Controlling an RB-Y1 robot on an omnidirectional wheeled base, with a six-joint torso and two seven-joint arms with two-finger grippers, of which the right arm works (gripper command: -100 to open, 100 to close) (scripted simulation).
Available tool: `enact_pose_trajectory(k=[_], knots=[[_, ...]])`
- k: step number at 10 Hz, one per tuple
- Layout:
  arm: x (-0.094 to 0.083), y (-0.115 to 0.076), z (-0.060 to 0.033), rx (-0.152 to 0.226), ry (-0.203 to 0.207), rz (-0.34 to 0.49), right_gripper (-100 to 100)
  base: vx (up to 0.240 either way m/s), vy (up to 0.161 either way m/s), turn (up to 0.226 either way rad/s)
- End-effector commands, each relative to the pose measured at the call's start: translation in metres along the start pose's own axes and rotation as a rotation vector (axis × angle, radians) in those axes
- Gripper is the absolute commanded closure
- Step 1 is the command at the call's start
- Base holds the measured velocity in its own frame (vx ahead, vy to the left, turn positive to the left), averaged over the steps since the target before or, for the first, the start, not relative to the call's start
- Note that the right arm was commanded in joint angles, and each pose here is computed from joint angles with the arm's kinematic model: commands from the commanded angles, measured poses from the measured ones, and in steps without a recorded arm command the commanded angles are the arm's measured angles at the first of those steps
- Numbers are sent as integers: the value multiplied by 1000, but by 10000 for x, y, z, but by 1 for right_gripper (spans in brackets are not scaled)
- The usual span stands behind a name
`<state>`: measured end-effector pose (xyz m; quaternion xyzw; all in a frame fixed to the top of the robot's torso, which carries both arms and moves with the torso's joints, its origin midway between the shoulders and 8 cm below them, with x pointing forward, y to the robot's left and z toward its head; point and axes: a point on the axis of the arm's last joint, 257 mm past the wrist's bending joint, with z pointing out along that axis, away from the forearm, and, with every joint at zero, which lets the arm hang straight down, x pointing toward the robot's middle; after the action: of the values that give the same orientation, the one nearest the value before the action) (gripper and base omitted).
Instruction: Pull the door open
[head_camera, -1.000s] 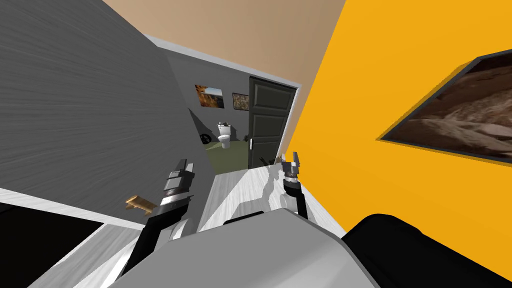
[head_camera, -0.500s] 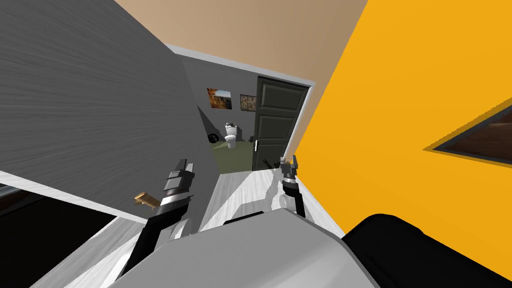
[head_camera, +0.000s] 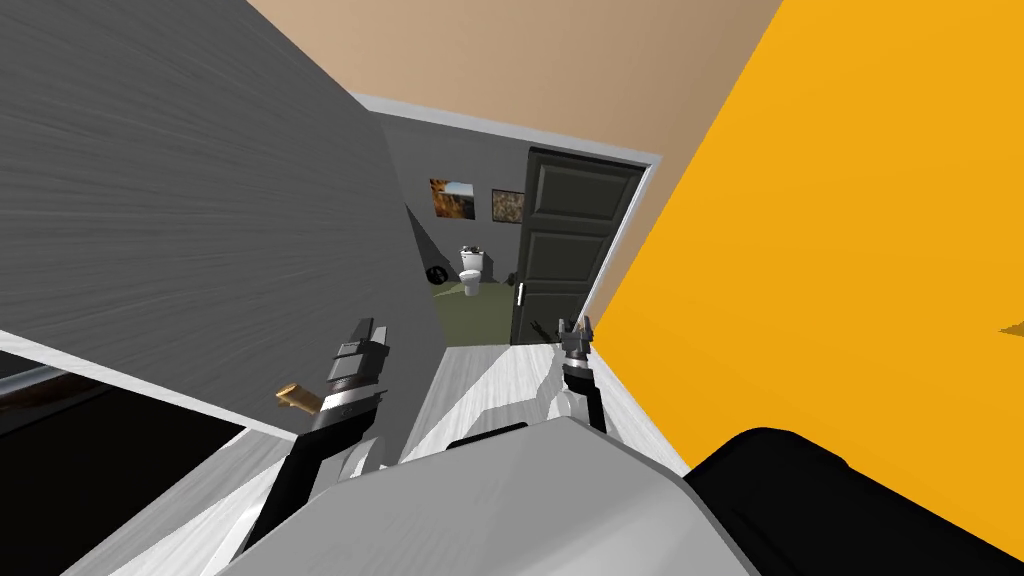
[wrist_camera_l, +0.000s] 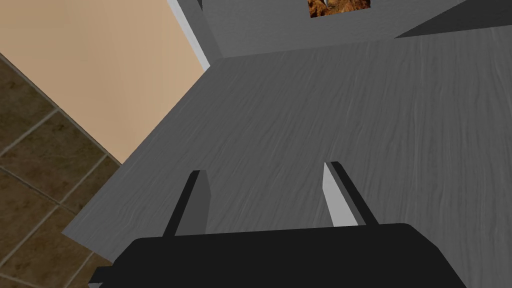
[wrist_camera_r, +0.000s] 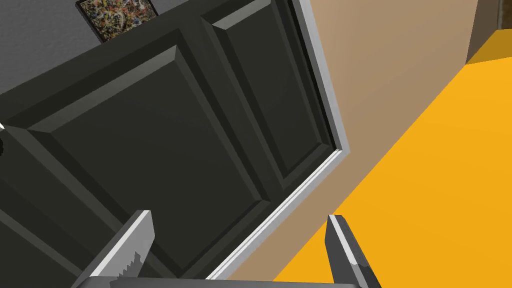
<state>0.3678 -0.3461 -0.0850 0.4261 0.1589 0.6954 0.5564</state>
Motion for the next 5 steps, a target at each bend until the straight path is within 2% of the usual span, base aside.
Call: enact_pose_trajectory(k=[1, 5], knots=[[-105, -82, -33, 14, -24, 47, -100, 84, -33, 174], [-392, -309, -145, 44, -93, 162, -100, 87, -54, 191]])
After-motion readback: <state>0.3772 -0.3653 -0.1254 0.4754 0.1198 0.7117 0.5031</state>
